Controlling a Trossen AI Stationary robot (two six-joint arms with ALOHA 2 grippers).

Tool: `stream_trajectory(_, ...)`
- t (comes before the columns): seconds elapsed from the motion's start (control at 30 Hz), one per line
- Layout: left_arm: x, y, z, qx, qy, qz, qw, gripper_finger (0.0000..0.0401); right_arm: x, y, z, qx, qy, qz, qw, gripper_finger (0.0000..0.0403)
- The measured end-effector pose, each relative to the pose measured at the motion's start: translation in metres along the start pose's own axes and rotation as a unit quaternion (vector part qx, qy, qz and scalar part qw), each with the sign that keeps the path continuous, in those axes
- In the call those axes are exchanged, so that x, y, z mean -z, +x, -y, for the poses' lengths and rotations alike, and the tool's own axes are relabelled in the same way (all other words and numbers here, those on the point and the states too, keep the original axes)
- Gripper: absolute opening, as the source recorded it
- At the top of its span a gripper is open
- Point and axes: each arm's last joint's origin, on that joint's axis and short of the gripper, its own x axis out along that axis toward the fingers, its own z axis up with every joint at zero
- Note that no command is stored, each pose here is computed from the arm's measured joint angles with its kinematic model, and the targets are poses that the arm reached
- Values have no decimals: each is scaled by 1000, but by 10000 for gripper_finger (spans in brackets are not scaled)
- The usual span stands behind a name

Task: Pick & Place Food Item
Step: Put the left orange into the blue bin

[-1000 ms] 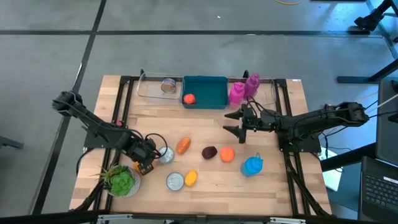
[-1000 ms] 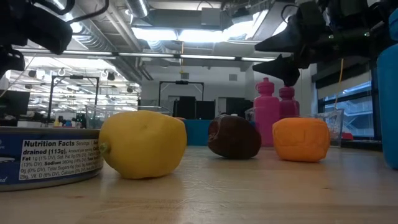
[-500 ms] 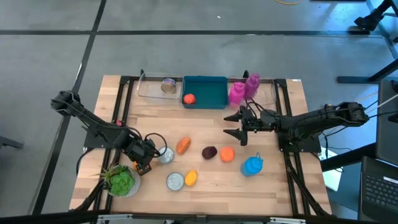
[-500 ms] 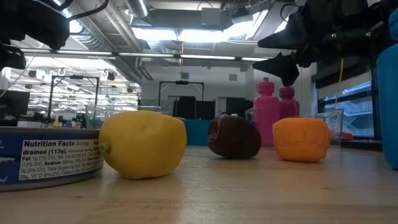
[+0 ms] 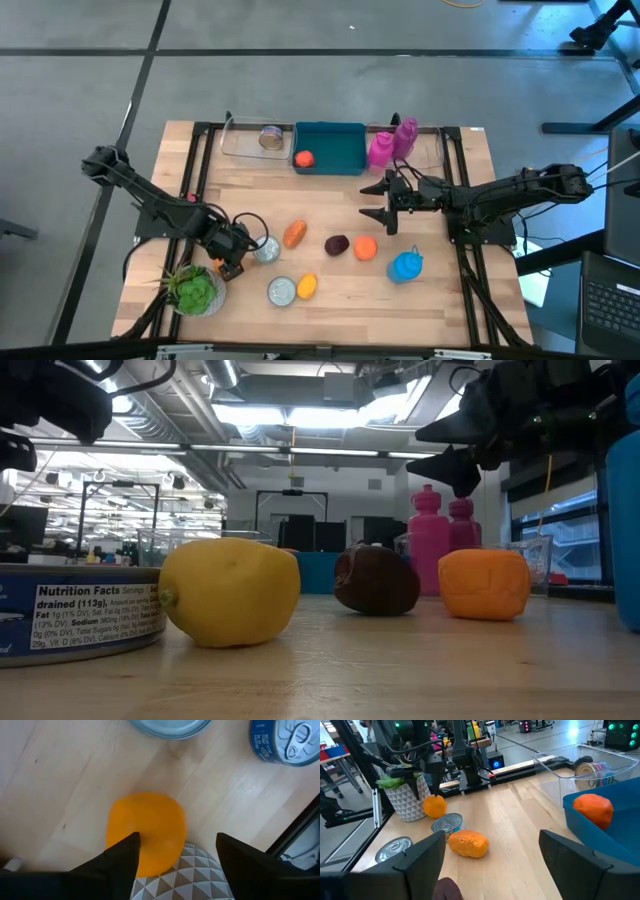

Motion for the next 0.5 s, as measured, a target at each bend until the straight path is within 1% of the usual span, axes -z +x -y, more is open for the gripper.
stream_trajectory(0.13,1,0,-2,-7,-11,-5,1000,285,0,0,0,0,-8,0,1000,318)
stream_trajectory(0.4,6,-1,-11,-57,-59,-34,996,345,0,0,0,1,-22,0,1000,318)
stream_trajectory(0.5,6,-1,-11,-58,-73,-28,995,368,0,0,0,1,-31,0,1000,318)
